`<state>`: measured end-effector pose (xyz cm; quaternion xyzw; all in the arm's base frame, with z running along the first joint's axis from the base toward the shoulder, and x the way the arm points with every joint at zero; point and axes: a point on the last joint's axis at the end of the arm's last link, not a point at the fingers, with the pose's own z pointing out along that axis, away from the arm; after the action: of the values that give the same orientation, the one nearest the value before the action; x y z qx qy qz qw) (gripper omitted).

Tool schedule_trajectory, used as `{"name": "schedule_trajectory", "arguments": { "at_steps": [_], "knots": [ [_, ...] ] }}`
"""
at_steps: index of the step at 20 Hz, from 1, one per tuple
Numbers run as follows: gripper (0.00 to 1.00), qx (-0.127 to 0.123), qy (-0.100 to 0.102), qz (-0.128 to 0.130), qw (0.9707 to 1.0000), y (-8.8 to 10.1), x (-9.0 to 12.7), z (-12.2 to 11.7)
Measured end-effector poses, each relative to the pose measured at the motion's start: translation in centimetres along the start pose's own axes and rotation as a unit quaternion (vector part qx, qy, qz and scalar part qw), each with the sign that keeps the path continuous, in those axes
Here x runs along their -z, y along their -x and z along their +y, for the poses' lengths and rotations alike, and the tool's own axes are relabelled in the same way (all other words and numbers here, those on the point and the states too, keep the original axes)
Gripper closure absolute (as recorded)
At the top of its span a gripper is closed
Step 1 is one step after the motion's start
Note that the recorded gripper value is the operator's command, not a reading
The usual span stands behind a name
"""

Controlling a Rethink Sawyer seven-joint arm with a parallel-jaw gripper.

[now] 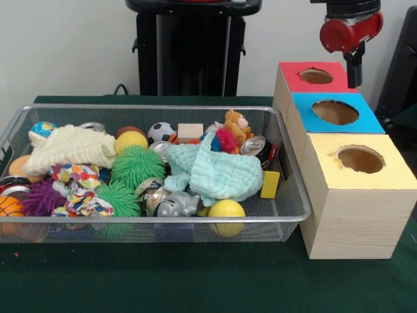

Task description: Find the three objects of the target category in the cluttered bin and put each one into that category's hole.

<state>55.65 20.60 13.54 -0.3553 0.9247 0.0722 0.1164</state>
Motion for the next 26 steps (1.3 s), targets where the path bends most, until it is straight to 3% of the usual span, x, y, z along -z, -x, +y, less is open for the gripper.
{"name": "schedule_trajectory", "arguments": {
  "at_steps": [15,21,26],
  "knots": [
    [1.0,-0.003,0.006,-0.005,1.0,4.6,2.9,-4.6],
    [1.0,-0.026,0.004,-0.009,0.9996,4.7,4.0,-9.2],
    [1.0,-0.045,0.001,-0.008,0.9989,3.6,4.5,-13.6]
  ]
}}
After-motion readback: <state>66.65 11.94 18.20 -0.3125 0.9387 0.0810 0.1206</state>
